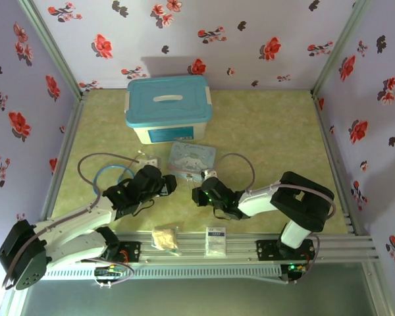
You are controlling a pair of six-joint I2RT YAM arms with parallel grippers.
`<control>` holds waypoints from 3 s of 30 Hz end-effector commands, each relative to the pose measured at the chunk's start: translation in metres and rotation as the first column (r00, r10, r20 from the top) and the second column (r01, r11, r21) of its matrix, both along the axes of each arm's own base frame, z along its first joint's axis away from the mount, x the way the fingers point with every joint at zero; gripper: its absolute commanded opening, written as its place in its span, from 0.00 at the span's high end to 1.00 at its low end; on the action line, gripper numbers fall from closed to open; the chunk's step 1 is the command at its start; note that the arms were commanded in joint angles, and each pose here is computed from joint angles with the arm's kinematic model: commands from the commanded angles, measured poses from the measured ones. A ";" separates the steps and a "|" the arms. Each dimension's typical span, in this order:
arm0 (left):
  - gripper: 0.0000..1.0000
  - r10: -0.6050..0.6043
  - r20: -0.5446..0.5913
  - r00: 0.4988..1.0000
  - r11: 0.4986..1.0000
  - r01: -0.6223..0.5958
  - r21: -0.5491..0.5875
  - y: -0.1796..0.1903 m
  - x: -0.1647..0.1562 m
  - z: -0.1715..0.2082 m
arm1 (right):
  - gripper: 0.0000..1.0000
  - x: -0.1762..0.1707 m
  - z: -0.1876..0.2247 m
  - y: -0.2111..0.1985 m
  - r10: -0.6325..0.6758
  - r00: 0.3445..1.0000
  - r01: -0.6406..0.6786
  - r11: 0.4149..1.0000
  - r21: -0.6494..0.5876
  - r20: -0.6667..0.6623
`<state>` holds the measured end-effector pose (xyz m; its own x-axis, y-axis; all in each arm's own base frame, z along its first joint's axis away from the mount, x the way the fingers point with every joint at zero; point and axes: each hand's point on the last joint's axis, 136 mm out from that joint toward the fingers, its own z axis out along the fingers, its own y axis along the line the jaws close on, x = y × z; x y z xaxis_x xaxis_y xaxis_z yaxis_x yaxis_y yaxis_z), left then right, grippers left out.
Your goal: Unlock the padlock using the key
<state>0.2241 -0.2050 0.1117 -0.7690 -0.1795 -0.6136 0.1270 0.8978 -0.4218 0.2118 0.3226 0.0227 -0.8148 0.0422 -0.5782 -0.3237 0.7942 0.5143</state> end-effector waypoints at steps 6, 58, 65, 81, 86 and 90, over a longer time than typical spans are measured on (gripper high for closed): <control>0.44 -0.040 0.076 0.996 0.999 0.038 0.039 -0.022 0.027 0.021 | 0.83 -0.004 -0.009 -0.024 -0.082 0.995 0.085 0.995 0.056 -0.060; 0.52 -0.065 -0.035 0.997 0.888 0.073 0.454 -0.021 0.049 -0.073 | 0.93 0.063 0.023 -0.047 -0.629 0.770 0.576 0.609 0.545 -0.110; 0.54 -0.060 -0.043 0.997 0.885 0.073 0.459 -0.017 0.047 -0.079 | 0.93 0.067 0.024 -0.053 -0.647 0.754 0.588 0.588 0.555 -0.113; 0.55 -0.059 -0.049 0.997 0.881 0.075 0.467 -0.011 0.042 -0.088 | 0.93 0.084 0.055 -0.072 -0.685 0.715 0.602 0.501 0.622 -0.140; 0.55 -0.051 -0.043 0.998 0.882 0.065 0.467 -0.007 0.044 -0.084 | 0.93 0.079 0.045 -0.073 -0.647 0.751 0.585 0.557 0.590 -0.134; 0.54 -0.030 -0.021 0.999 0.887 0.036 0.460 0.004 0.049 -0.074 | 0.93 0.064 0.026 -0.052 -0.471 0.867 0.485 0.730 0.482 -0.160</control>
